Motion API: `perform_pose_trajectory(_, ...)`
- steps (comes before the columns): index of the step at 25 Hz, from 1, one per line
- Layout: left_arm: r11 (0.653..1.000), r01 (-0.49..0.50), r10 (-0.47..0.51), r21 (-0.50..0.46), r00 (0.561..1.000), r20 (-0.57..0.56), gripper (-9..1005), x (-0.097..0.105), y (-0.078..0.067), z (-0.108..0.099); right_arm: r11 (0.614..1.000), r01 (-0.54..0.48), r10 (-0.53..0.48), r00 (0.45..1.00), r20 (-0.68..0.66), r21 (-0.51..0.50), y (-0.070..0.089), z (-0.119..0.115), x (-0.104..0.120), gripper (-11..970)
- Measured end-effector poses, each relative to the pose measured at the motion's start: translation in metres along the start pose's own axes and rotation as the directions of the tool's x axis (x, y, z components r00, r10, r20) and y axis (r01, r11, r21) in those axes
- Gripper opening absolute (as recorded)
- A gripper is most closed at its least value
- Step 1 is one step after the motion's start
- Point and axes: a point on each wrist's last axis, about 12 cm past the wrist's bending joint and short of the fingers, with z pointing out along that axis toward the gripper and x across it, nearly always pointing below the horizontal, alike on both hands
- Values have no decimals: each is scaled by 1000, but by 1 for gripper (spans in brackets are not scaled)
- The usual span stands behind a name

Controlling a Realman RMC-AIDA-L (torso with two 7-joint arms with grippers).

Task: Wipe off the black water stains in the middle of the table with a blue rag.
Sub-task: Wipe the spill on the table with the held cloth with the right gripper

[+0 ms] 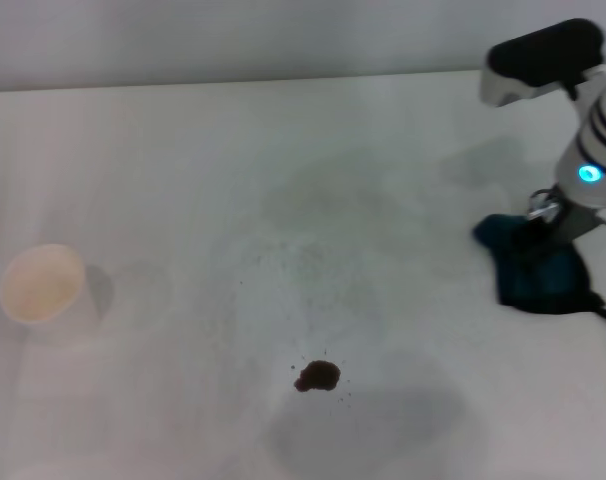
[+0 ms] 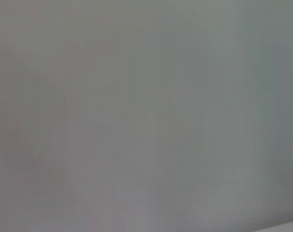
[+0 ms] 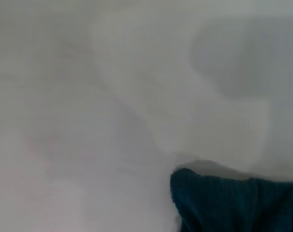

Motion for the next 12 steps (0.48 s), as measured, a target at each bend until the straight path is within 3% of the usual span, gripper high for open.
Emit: perform_pose_trajectory(12, 1000, -15, 15, 0, 1000, -12, 835, -1, 0, 10, 969, 209, -200, 977, 76, -131, 88, -10, -8, 94)
